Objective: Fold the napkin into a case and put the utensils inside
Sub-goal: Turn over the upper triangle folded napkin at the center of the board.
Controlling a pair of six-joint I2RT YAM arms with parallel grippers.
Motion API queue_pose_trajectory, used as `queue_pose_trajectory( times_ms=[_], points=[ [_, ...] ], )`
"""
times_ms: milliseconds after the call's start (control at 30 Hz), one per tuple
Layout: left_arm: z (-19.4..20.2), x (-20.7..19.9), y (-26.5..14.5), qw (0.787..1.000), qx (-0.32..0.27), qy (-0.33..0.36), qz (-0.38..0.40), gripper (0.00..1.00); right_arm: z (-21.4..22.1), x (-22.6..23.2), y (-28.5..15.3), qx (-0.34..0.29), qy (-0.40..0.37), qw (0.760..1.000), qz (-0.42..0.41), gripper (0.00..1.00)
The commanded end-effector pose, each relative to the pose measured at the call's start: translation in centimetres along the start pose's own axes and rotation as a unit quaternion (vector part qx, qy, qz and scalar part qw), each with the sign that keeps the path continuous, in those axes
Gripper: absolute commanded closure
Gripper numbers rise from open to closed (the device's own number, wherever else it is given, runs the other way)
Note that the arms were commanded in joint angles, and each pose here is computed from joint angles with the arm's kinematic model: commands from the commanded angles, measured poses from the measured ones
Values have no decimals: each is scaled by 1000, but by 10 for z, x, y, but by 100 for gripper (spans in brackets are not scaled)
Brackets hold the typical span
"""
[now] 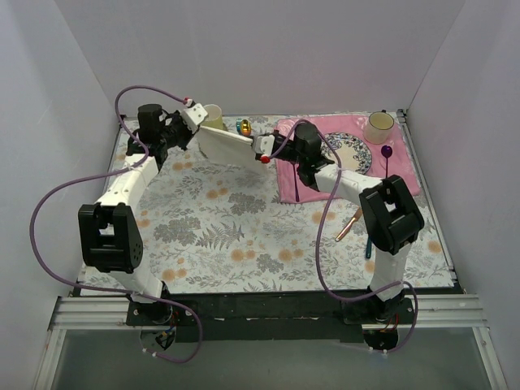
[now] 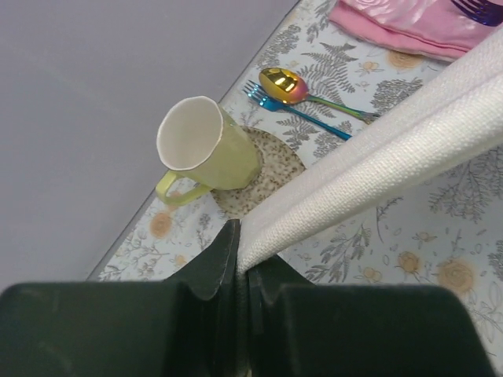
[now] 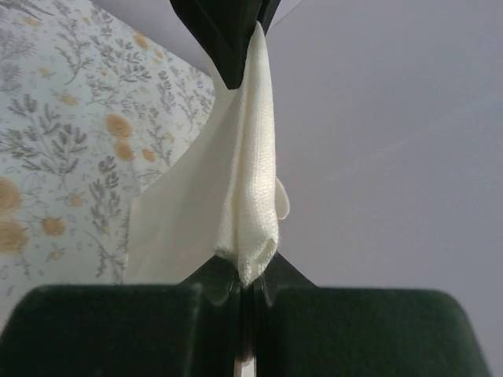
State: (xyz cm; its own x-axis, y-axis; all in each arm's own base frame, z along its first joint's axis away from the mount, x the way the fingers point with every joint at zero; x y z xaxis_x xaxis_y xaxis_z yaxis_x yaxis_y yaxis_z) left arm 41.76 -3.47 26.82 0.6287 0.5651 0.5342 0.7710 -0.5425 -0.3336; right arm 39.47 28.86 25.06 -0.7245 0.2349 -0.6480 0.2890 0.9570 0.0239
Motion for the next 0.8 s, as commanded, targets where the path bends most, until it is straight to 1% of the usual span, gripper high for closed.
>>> queue_pose_trajectory(
  times_ms=[0,67,100,200,233,300,367,433,467,767],
  points=[
    [24,21,-15,993,62,38,-98,100,-9,-29,-2,-72,-150,984,65,99],
    [25,13,-22,993,54,48,-98,100,-3,-20,-1,-85,-171,980,50,99],
    [38,-2,-23,993,67,47,-80,100,1,-14,0,-94,-184,977,49,99],
    [47,-19,-32,993,80,47,-71,100,12,12,-1,-100,-201,974,20,99],
    [57,-31,-34,993,92,42,-56,100,16,28,-4,-102,-201,974,2,99],
    [58,-41,-42,994,94,41,-48,100,14,41,-8,-107,-204,973,-15,99],
    [62,-56,-52,994,101,35,-30,100,17,67,-14,-110,-194,974,-46,99],
    [62,-64,-57,995,97,28,-18,100,10,80,-18,-120,-191,972,-61,99],
    [63,-71,-62,995,102,22,-3,100,13,92,-23,-115,-181,974,-72,99],
    [78,-109,-84,990,130,18,58,100,-5,140,-38,-128,-156,970,-132,99]
  ],
)
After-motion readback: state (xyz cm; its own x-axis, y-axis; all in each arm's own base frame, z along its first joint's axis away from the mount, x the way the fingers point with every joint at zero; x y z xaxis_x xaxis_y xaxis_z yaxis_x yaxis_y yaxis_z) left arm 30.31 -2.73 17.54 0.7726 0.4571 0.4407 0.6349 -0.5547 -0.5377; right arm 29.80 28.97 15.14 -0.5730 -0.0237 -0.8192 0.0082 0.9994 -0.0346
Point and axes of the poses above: each gripper's point midway between its finger pads, its own y axis out along the fingers, its own x axis along the line the jaws close on, z = x × y, the point moved 10 cm from there along -y, back along the fingers, and after that the axes turned 6 degrees about y, right-handed, at the moved point
